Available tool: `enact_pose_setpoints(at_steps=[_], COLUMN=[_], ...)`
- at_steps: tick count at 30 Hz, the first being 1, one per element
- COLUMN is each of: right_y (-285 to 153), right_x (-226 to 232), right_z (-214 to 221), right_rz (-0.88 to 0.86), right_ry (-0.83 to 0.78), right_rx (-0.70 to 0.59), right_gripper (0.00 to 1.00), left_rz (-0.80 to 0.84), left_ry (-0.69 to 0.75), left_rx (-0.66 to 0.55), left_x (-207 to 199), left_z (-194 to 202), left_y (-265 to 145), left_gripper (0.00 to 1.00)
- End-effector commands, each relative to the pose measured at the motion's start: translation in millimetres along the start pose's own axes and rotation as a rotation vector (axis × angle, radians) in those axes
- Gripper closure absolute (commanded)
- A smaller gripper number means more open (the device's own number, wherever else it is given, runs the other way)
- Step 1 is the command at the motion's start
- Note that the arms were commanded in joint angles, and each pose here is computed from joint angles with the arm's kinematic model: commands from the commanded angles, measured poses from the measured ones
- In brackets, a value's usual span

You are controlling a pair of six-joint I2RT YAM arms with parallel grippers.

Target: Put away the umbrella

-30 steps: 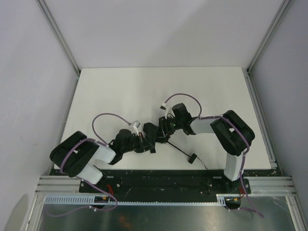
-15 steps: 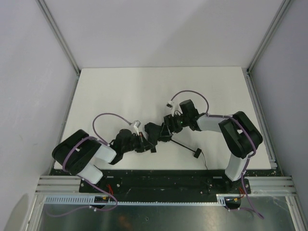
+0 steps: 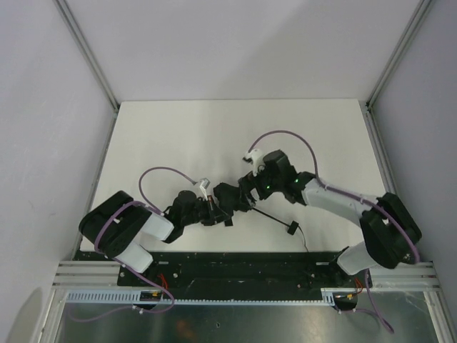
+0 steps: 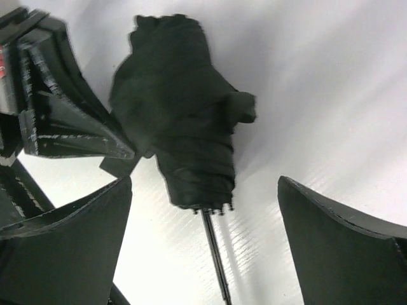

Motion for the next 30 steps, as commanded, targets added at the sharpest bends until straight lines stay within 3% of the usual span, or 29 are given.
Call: enact_pose_setpoints(at_steps=[1, 9, 19, 22, 28, 30], right_y=[-15, 21, 65, 80, 95, 95], right_x=[16, 50, 38, 23, 6, 3], right_z=[-7, 6, 11, 21, 45, 51], right_rz=[0.290, 0.417, 0.411, 0.395, 0.290, 0.230], right_ry=[-0.282, -0.694, -0.771, -0.728, -0.593, -0.542], right_rx=[-0.023, 0.024, 0.123, 0.163, 0.248, 0.268], right_gripper=[0.01, 0.01, 0.14, 0.27, 0.86, 0.96], left_rz=[-0.288, -0.296, -0.292, -0.286, -0.244, -0.221], left_ry=[-0.025, -0.021, -0.022, -0.024, -0.031, -0.032], left_rx=[0.209, 0.212, 0.209, 0.205, 0.184, 0.168], left_x=[56, 59, 59, 57, 50, 47], left_z=[52, 54, 54, 53, 50, 48], left_y=[-22, -25, -25, -25, -30, -34], left_gripper=[1.00, 1.00, 1.00, 1.00, 1.00, 1.00])
Point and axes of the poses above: each gripper's point midway between its finger pads, its own y axis out along the fingers, its own x axis along the line the jaws close on, z = x × y, the point moved 6 cm from there along -y, back along the fingers, and after that the axes turned 1 degree about -y, right-handed, at the moved point
